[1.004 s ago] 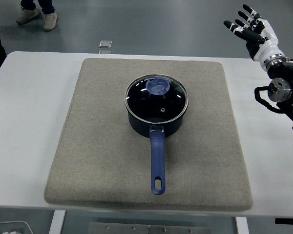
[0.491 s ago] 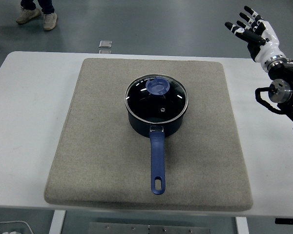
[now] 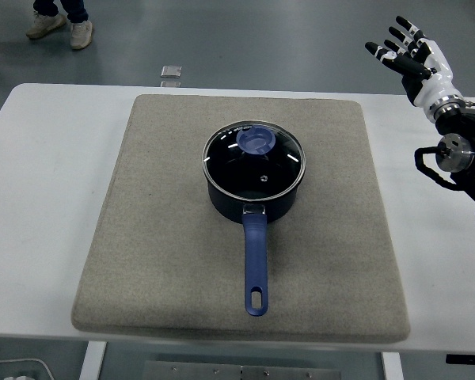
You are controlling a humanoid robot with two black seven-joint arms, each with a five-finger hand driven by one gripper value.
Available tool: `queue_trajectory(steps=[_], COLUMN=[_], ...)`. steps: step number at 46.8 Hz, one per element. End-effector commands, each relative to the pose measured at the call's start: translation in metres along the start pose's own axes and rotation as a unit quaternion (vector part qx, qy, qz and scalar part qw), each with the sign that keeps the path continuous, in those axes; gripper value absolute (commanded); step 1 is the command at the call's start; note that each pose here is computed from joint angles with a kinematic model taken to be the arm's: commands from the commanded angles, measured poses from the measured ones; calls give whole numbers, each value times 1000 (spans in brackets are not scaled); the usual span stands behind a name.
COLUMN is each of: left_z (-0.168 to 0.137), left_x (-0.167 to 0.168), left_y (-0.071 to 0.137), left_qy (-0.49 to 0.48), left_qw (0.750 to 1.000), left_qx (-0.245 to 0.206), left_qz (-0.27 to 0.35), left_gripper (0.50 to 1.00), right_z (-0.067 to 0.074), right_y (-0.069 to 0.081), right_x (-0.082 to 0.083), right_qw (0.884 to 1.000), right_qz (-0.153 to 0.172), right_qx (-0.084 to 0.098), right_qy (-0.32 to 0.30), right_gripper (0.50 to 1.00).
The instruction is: Lift the pot lid and place it to the right of the pot.
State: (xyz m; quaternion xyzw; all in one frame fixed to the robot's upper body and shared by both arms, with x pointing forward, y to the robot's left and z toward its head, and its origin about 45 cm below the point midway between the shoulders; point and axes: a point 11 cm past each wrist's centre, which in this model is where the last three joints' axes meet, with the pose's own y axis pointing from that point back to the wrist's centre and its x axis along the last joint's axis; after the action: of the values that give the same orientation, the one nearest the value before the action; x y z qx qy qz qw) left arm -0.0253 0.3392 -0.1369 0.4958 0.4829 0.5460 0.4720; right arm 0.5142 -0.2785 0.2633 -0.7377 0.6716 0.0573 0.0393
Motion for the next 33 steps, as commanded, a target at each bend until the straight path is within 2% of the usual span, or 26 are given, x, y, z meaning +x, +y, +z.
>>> queue_trajectory(steps=[1, 21, 25, 33], left_z=[0, 0, 0, 0], left_x=[0, 0, 0, 0], left_y=[0, 0, 0, 0], left_qy=[0, 0, 0, 0], left_qw=[1000, 1000, 1000, 1000], left_qx=[0, 0, 0, 0], left_qz=[0, 0, 0, 0], left_gripper=[1000, 1000, 1000, 1000], right_z=[3, 3, 0, -15], right_y=[1, 2, 4, 5], right_x=[3, 6, 17, 39], right_qw=[1000, 1000, 1000, 997], right_qz=[2, 5, 8, 8], right_qx=[-2, -3, -1, 10], right_qy=[0, 4, 16, 82], right_gripper=[950, 950, 948, 948])
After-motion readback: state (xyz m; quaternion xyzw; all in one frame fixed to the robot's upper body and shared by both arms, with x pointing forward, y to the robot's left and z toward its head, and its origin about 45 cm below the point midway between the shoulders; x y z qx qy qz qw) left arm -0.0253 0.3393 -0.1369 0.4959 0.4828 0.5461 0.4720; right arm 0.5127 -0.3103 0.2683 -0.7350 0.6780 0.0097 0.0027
